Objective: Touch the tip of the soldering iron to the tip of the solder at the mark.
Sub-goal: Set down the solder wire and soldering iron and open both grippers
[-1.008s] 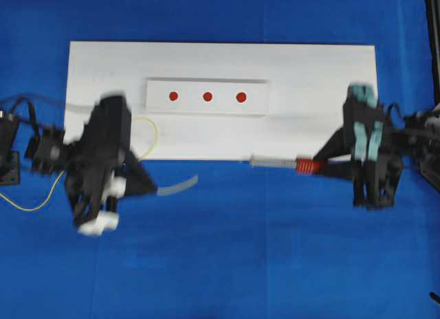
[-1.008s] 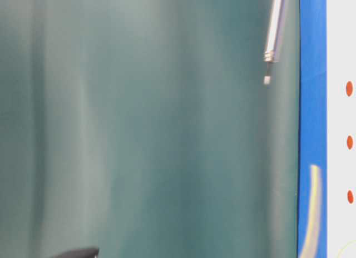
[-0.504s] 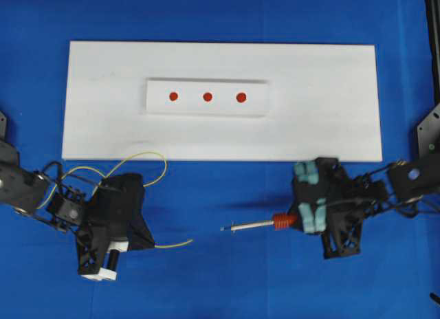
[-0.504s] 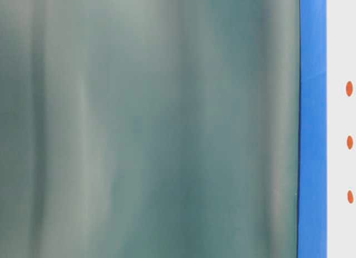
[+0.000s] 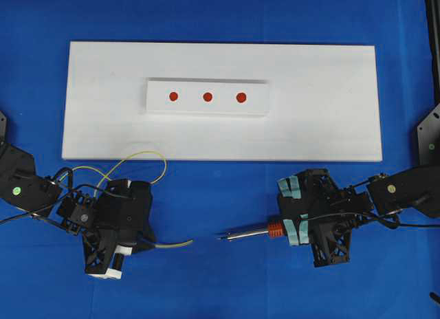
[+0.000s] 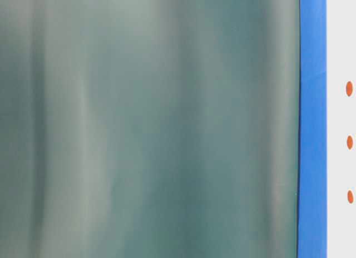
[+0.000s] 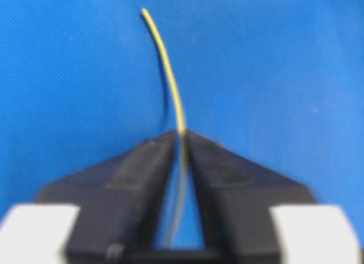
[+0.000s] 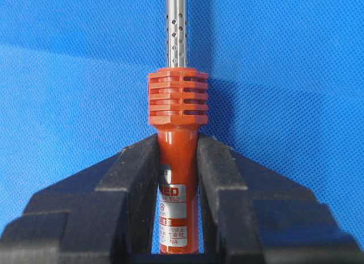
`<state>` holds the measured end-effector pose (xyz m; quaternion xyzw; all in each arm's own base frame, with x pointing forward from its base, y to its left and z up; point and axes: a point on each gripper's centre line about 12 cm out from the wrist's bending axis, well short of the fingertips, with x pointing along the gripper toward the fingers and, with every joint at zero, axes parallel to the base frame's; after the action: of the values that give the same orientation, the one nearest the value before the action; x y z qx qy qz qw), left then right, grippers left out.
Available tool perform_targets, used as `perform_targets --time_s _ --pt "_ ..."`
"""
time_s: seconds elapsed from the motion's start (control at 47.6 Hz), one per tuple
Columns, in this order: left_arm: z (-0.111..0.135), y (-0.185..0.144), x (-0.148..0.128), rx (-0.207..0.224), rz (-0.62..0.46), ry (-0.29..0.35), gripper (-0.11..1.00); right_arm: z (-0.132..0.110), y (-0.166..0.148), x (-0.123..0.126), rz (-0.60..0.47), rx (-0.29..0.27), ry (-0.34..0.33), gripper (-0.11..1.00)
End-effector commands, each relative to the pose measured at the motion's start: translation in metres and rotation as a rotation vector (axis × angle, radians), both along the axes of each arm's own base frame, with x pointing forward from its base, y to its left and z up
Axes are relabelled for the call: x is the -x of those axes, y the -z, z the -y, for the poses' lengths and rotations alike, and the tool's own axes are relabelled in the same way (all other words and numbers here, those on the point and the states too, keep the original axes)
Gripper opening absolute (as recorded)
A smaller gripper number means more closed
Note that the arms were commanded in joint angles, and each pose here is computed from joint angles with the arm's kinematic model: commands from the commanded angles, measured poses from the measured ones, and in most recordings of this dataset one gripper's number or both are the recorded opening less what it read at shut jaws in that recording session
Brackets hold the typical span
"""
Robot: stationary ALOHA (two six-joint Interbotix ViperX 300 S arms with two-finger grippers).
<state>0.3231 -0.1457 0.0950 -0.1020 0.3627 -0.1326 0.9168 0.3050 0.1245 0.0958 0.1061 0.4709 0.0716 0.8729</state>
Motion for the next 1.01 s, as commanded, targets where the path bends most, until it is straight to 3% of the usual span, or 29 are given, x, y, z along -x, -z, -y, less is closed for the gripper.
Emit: perform_targets --time_s 0.0,0.063,0.189,0.294,0.378,0.546,0.693,0.987 --pt "0.003 -0.010 -0.006 0.013 0.033 0.002 0.25 -0.004 -0.009 -0.007 0.034 -0.018 0.000 0.07" --pt "0.003 -0.011 -0.006 0.014 0.032 0.001 0.40 -0.004 -0.010 -0.007 0.032 -0.019 0.003 0.10" --pt "0.004 -0.019 -0.007 0.012 0.032 0.003 0.70 -0.005 -0.014 -0.009 0.044 -0.023 0.003 0.39" --pt "0.003 -0.037 -0.006 0.002 0.023 0.007 0.74 -0.005 -0.027 -0.009 0.060 -0.023 -0.008 0.70" --pt "-0.001 -0.061 -0.003 -0.007 0.010 0.001 0.73 -0.004 -0.046 -0.008 0.082 -0.018 -0.024 0.89" --pt "-0.018 -0.107 0.008 -0.054 0.018 0.006 0.72 0.008 -0.101 -0.001 0.164 0.008 -0.043 0.78" --pt "-0.041 -0.135 0.019 -0.097 0.096 0.004 0.72 0.031 -0.134 0.009 0.241 0.051 -0.027 0.77" --pt "-0.096 -0.163 0.046 -0.200 0.258 -0.062 0.72 0.095 -0.180 0.039 0.458 0.152 0.097 0.77"
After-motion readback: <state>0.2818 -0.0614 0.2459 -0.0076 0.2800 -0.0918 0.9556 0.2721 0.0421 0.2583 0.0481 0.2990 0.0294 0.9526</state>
